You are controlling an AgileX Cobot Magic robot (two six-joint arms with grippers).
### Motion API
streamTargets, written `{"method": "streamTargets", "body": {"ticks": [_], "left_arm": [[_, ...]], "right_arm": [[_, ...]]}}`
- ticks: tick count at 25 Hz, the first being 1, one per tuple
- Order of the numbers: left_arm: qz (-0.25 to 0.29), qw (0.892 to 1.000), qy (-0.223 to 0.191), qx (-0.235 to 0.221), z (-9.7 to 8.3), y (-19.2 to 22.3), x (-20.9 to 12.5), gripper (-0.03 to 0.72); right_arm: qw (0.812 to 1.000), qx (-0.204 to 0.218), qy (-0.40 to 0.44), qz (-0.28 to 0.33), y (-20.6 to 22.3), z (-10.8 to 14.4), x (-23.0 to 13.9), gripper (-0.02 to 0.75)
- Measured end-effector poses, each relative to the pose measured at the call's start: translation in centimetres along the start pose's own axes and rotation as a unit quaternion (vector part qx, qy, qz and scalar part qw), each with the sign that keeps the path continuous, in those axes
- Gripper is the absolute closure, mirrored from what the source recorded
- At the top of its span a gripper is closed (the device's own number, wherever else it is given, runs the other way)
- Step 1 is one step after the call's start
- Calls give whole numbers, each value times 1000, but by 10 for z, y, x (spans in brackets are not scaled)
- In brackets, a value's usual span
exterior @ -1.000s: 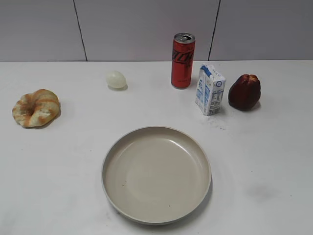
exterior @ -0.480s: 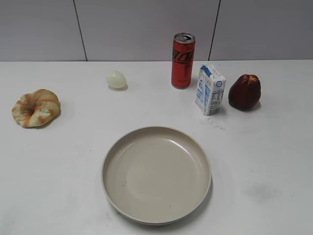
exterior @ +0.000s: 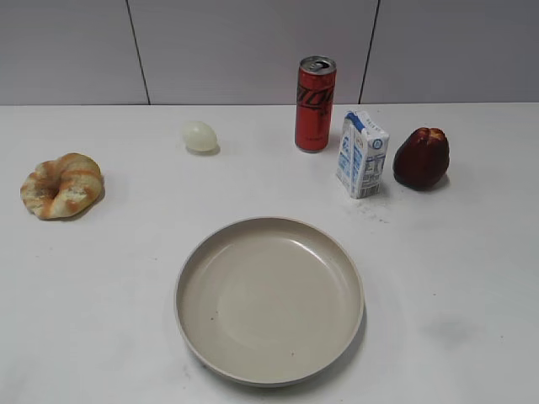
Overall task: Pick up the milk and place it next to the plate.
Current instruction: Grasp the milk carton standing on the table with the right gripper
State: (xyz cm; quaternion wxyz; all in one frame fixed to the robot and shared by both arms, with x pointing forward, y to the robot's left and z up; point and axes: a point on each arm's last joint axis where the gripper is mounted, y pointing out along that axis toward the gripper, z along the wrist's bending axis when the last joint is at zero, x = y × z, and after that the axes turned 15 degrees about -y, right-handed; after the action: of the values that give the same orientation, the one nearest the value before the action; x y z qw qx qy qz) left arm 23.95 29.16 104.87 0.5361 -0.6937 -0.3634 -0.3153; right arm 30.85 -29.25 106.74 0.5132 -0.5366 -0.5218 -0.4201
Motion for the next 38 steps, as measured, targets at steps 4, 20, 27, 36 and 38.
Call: {"method": "streamTargets", "body": {"ticks": [4,20,27,36,38], "left_arm": [[0,1000,0,0,0,0,0,461],[0,1000,0,0,0,0,0,461],[0,1000,0,0,0,0,0,461],[0,1000,0,0,0,0,0,461],[0,1000,0,0,0,0,0,461]], "right_arm": [[997,-1,-34,64,45,-4,-7,229],[925,198,-122,300,259,84,-8,78],[915,212,-130,317,324,111,-30,82],[899,215,-132,357,354,123,-79,148],[899,214,-133,359,357,125,-87,175]]}}
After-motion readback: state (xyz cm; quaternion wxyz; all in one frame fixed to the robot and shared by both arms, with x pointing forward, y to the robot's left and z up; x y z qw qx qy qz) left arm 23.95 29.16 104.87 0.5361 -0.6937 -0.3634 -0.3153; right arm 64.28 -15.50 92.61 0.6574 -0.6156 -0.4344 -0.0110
